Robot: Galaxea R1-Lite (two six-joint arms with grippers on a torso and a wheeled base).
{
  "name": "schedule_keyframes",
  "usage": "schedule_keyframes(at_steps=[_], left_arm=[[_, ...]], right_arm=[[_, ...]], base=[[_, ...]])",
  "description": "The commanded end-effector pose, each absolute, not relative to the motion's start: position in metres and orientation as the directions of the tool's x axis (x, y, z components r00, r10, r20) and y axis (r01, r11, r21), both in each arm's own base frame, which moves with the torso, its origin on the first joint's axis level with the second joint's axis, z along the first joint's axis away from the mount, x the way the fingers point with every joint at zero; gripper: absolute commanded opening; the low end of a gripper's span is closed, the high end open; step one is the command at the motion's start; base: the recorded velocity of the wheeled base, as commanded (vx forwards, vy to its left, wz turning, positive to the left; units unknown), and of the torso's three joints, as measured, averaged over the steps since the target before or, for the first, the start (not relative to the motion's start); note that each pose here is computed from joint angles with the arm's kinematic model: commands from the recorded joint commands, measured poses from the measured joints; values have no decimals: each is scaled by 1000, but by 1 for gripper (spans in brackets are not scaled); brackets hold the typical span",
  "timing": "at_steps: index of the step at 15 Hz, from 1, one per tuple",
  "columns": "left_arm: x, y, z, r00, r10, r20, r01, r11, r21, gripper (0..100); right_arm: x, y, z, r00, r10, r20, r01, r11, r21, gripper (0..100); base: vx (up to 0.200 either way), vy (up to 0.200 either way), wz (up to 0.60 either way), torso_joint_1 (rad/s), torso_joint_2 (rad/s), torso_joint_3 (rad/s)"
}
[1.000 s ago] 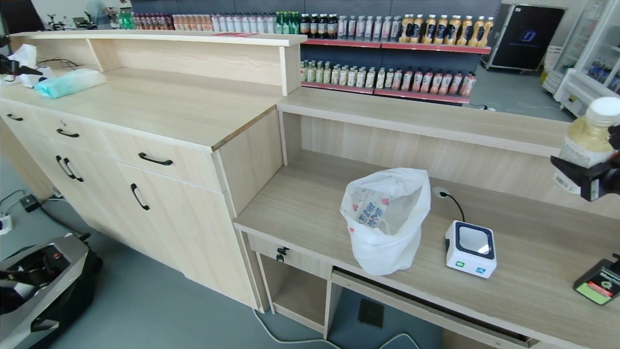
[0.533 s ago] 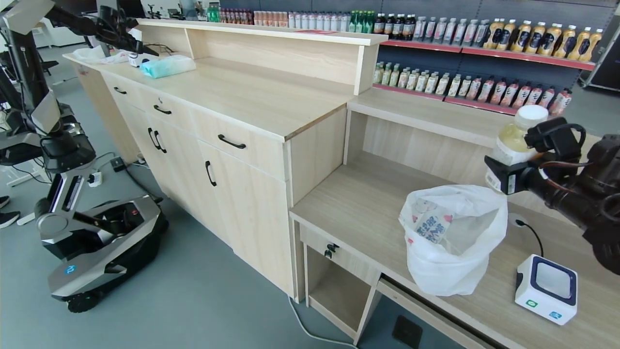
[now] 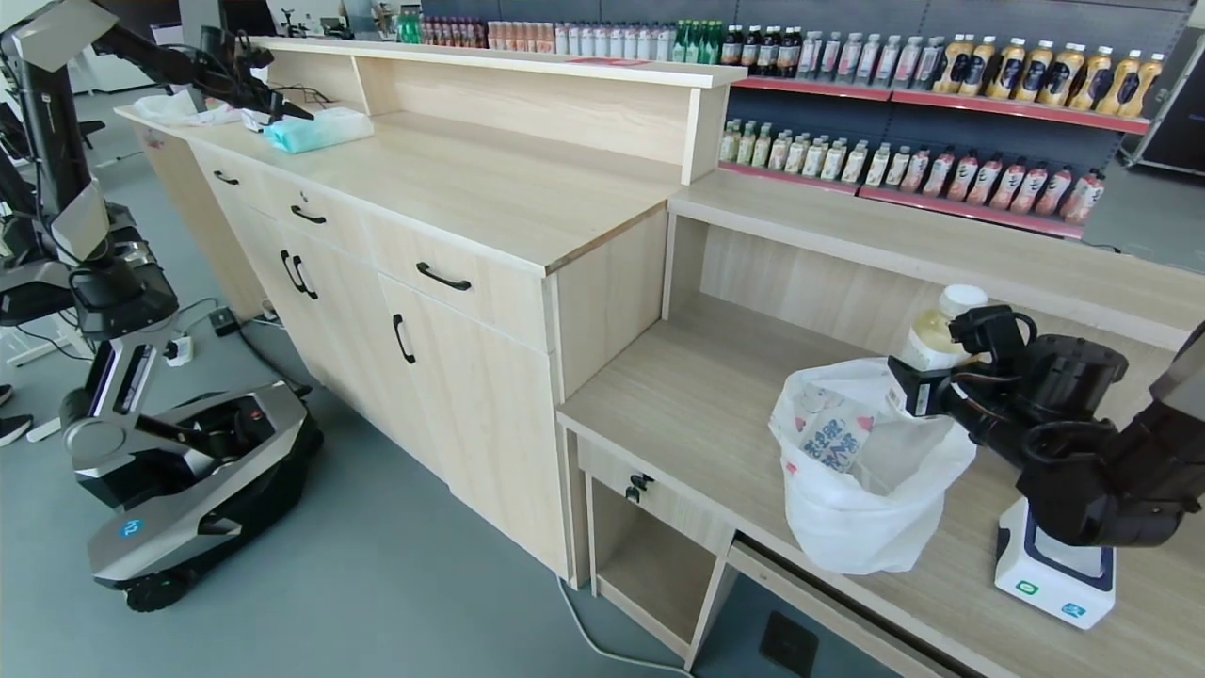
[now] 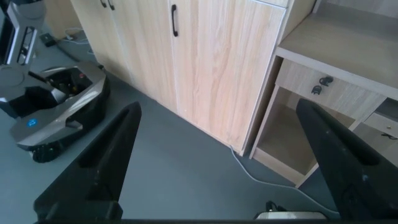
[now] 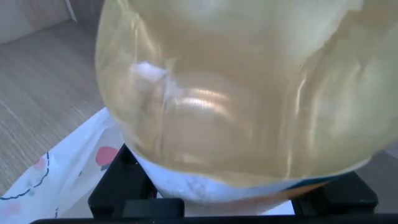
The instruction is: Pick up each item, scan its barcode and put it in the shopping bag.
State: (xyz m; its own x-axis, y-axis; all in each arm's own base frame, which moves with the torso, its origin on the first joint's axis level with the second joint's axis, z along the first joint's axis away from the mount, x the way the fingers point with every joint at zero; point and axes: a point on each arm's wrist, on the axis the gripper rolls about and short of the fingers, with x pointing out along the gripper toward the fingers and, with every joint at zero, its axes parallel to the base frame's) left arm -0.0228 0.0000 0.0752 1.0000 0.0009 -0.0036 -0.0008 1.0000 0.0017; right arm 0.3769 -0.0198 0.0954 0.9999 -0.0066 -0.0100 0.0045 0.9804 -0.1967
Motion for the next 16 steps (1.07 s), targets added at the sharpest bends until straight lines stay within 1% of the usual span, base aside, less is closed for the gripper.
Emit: schedule_keyframes(at_steps=[1, 5, 7, 11, 16], left_arm=[[-23, 0, 75, 1000, 2, -3, -2, 1000, 2, 100], [-23, 0, 75, 1000, 2, -3, -2, 1000, 2, 100], [-23, 0, 75, 1000, 2, -3, -2, 1000, 2, 100], [-23, 0, 75, 1000, 2, -3, -2, 1000, 2, 100], [-23, 0, 75, 1000, 2, -3, -2, 1000, 2, 100]], right_arm=[[393, -21, 70, 999, -5, -46, -5, 981, -196, 0], [402, -22, 42, 995, -7, -101, -12, 982, -189, 0], [406, -26, 35, 994, -15, -109, -5, 983, -186, 0], [424, -28, 26, 997, -17, -78, 4, 988, -157, 0], [432, -29, 12, 996, -20, -87, 8, 992, -128, 0]], base=[[0, 0, 0, 0, 0, 0], [0, 0, 0, 0, 0, 0], [0, 0, 0, 0, 0, 0], [0, 0, 0, 0, 0, 0], [0, 0, 0, 0, 0, 0]])
